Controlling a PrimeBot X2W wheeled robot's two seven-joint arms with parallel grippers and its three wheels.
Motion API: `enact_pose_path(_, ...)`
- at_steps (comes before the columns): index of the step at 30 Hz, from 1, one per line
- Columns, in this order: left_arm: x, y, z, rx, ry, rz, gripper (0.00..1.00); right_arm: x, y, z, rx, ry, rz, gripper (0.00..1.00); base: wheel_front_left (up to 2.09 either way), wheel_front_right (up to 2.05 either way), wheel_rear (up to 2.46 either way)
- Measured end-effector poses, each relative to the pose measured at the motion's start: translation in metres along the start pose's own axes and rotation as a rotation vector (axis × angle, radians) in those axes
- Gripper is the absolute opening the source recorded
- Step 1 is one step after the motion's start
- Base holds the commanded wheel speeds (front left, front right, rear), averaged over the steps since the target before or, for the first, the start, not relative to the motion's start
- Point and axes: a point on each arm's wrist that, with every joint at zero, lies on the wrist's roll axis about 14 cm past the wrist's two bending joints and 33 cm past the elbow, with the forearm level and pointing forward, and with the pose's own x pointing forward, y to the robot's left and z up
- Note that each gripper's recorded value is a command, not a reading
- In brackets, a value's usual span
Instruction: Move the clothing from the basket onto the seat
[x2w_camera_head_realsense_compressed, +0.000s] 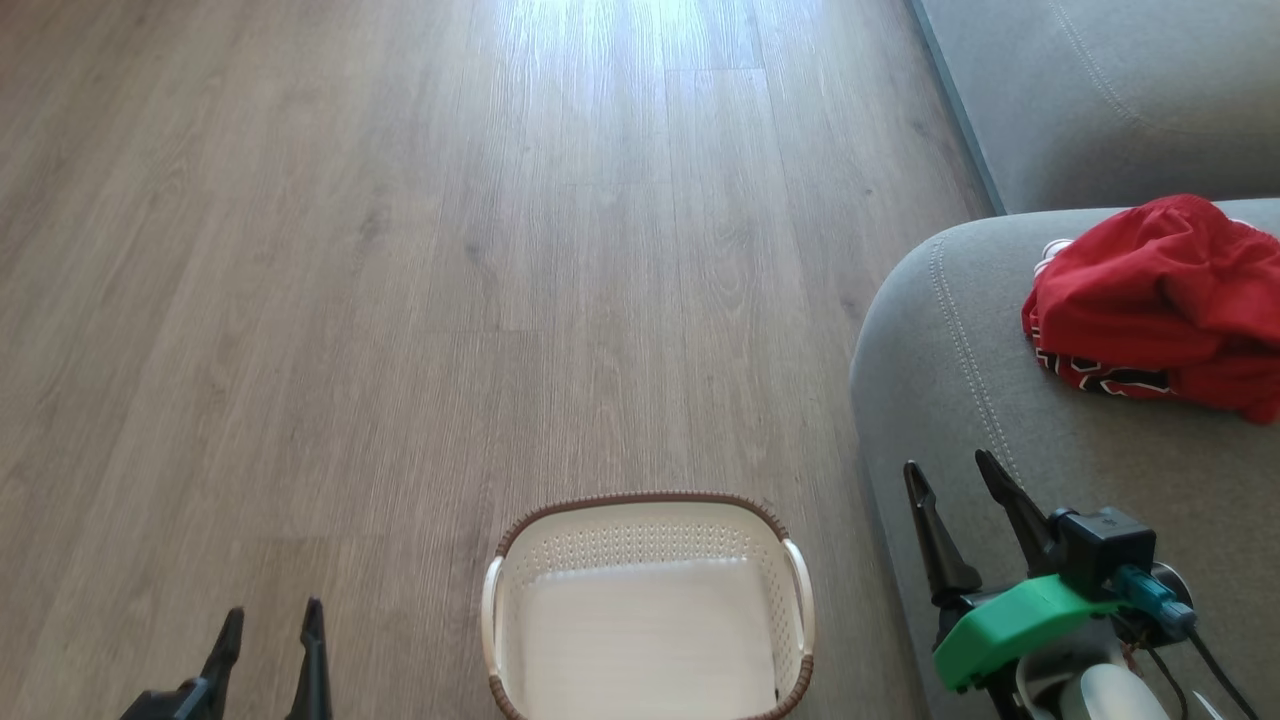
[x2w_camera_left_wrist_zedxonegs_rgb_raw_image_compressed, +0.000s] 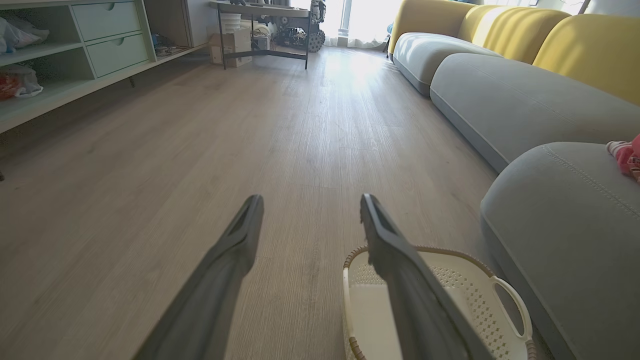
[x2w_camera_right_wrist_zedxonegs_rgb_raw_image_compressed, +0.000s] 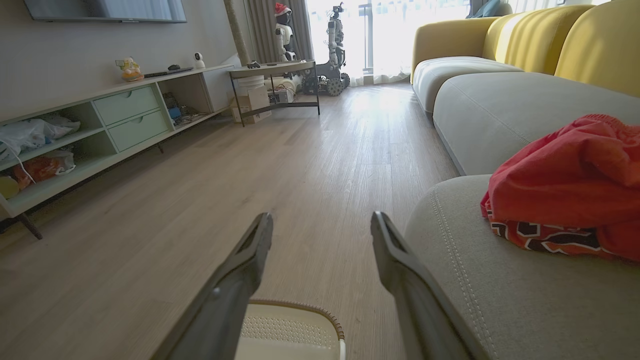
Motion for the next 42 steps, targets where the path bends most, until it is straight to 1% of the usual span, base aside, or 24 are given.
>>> enact_pose_path(9,0.0,0.002,-0.005,0.006,0.011,0.005,1.0,0.0,-0.001,-0.003,0.0,0.01,-0.004,1.0,0.0,0.0,0.0)
enact_pose_path(10,-0.001,0.001,-0.01,0.006,0.027,0.007,0.0,-0.002,-0.002,-0.009,0.002,0.028,-0.006,0.0,0.0,0.0,0.0)
enact_pose_path(12,-0.005,-0.002,-0.023,-0.002,0.065,0.01,0.0,-0.01,-0.003,-0.027,0.009,0.082,-0.014,0.0,0.0,0.0,0.0)
enact_pose_path(13,-0.005,-0.002,-0.023,-0.002,0.065,0.01,0.0,-0.01,-0.003,-0.027,0.009,0.082,-0.014,0.0,0.0,0.0,0.0)
enact_pose_path(15,-0.011,-0.004,-0.036,-0.014,0.104,0.015,0.0,-0.02,-0.006,-0.045,0.017,0.138,-0.026,0.0,0.0,0.0,0.0)
enact_pose_path(17,-0.014,-0.005,-0.042,-0.036,0.127,0.021,0.0,-0.026,-0.007,-0.052,0.041,0.16,-0.038,0.0,0.0,0.0,0.0)
enact_pose_path(31,-0.006,-0.004,-0.044,-0.186,0.166,0.046,0.0,-0.026,-0.02,-0.054,0.197,0.167,-0.101,0.0,0.0,0.0,0.0)
enact_pose_path(42,-0.001,-0.006,-0.043,-0.313,0.187,0.06,0.0,-0.022,-0.027,-0.049,0.319,0.147,-0.138,0.0,0.0,0.0,0.0)
